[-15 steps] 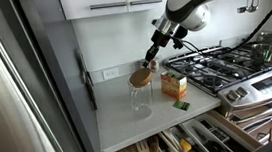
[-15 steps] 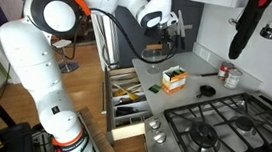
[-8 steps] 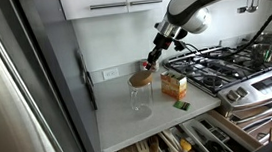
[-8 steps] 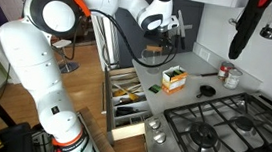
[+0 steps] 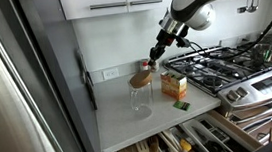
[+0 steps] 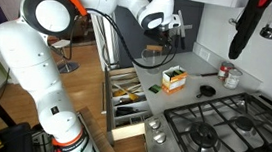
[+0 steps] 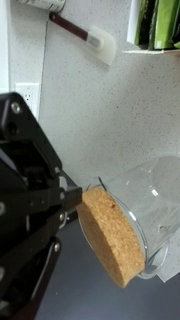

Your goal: Put the lid on the glass jar

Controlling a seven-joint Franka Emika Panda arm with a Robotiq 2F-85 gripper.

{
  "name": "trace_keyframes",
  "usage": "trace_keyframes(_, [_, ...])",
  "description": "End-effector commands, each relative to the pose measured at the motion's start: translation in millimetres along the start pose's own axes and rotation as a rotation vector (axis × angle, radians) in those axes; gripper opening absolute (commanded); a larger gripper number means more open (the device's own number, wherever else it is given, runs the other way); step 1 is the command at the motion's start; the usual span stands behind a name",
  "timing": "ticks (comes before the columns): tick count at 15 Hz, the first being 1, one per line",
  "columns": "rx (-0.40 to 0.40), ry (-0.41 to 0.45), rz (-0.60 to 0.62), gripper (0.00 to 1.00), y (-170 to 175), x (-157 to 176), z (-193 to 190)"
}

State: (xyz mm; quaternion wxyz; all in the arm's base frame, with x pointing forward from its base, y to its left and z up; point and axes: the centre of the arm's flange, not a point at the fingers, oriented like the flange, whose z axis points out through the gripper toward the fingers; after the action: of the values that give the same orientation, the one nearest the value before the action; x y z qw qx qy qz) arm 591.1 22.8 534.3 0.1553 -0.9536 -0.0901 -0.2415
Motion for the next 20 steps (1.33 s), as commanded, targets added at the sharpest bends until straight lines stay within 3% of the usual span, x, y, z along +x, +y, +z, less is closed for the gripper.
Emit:
trace_keyframes(1, [0.026,-0.01,0.046,0.0,-5.4,-15.0,-19.0])
trace_keyframes(7, [0.095,-0.126,0.073,0.0,-15.1,-34.1,-2.9])
trace_keyframes(14, [0.185,-0.112,0.137,0.0,-21.9,-42.5,22.9])
trace_keyframes(20, [0.187,-0.128,0.163,0.0,-17.8,-48.3,32.6])
